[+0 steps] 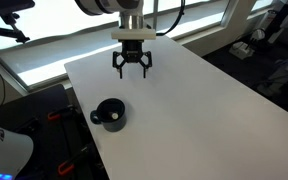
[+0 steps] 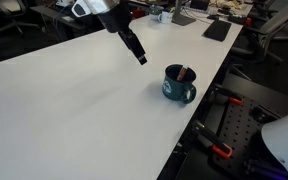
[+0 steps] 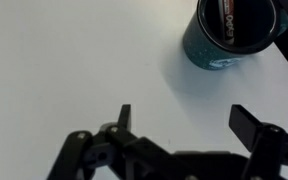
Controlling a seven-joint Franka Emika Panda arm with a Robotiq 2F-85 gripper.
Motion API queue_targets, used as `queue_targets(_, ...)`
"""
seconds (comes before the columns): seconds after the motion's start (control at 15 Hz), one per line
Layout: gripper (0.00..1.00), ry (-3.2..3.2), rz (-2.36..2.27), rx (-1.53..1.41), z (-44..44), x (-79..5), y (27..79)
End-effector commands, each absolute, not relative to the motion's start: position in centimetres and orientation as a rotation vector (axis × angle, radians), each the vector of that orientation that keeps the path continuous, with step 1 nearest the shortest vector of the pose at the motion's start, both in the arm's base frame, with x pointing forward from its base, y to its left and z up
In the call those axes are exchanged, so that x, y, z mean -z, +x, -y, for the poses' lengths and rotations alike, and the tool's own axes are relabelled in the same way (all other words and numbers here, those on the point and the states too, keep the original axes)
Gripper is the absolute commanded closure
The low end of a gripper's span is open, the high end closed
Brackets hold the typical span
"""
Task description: Take the marker out of the green mug.
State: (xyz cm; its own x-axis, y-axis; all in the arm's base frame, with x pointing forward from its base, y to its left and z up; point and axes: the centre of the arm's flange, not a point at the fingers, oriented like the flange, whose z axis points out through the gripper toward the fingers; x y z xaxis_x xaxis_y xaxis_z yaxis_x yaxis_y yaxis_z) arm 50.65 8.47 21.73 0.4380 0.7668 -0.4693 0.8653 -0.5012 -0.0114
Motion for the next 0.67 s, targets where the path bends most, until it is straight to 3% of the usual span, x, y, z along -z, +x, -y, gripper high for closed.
queue_targets(0.0, 0.0, 2.536, -1.302, 0.463, -6.2, -23.7, 46.6)
queue_targets(0.6, 0.0, 2.663, -1.106, 0.259, -0.8, -26.3, 42.9)
